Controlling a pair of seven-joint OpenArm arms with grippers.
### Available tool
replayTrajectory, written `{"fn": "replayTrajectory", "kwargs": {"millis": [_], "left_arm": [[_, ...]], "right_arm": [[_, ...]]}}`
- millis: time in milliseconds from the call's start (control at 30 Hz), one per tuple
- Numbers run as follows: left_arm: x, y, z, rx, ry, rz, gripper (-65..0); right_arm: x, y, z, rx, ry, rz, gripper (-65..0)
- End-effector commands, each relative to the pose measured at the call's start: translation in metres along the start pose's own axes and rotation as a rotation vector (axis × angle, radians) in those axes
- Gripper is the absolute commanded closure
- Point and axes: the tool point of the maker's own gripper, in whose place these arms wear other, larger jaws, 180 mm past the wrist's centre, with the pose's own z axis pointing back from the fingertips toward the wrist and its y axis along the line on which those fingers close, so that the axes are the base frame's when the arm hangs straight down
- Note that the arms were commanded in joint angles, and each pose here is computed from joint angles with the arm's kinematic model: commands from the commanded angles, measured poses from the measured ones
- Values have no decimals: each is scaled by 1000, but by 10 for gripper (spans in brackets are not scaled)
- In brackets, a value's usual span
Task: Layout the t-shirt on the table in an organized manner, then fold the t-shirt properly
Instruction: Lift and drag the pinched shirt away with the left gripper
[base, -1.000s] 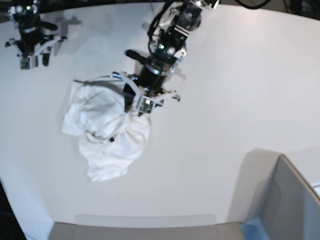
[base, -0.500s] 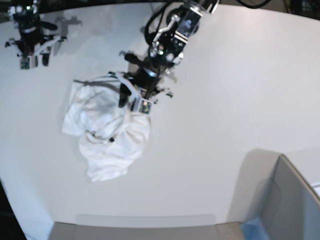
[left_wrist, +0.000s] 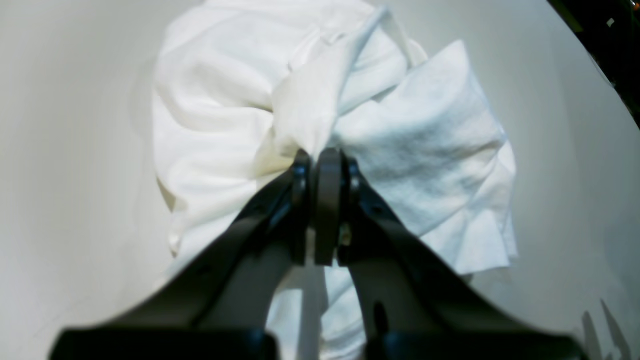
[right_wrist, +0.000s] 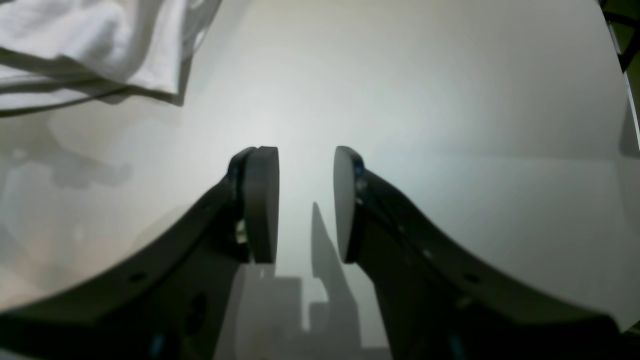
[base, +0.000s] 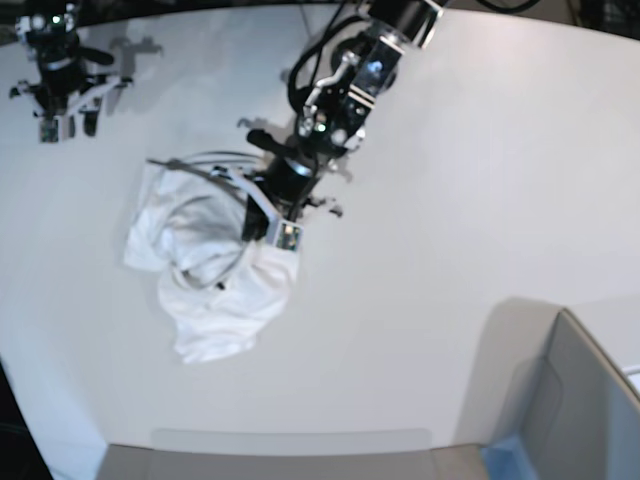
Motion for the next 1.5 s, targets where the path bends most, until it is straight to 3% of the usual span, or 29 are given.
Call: {"fn": "replayTrajectory", "kwargs": {"millis": [0, 200, 367, 500, 667, 833, 933, 1033, 1200, 1333, 1467], "left_arm": [[32, -9, 1, -26, -91, -3, 0], [109, -23, 38, -68, -312, 1, 0], [164, 7, 73, 1, -515, 40, 0], [192, 45, 97, 95, -643, 73, 0], [224, 138, 133, 301, -790, 169, 0], [206, 256, 157, 553, -741, 183, 0], [195, 291, 168, 601, -711, 207, 0], [193, 297, 172, 590, -706, 214, 0], [155, 292, 181, 604, -637, 217, -224], [131, 279, 189, 598, -589, 202, -225], [119, 280, 193, 613, -566, 208, -225]], "right_arm": [[13, -2, 2, -4, -43, 18, -194], [17, -3, -1, -7, -53, 13, -194], [21, -4, -2, -10, -64, 12, -194], [24, -9, -3, -13, -66, 41, -194], [31, -13, -6, -17, -78, 56, -194], [33, -14, -7, -18, -83, 58, -194], [41, -14, -8, -18, -104, 58, -194], [50, -5, -11, 25, -129, 87, -194], [65, 20, -17, 99, -169, 109, -194], [77, 51, -20, 188, -202, 88, -194], [92, 76, -18, 300, -247, -38, -194]]}}
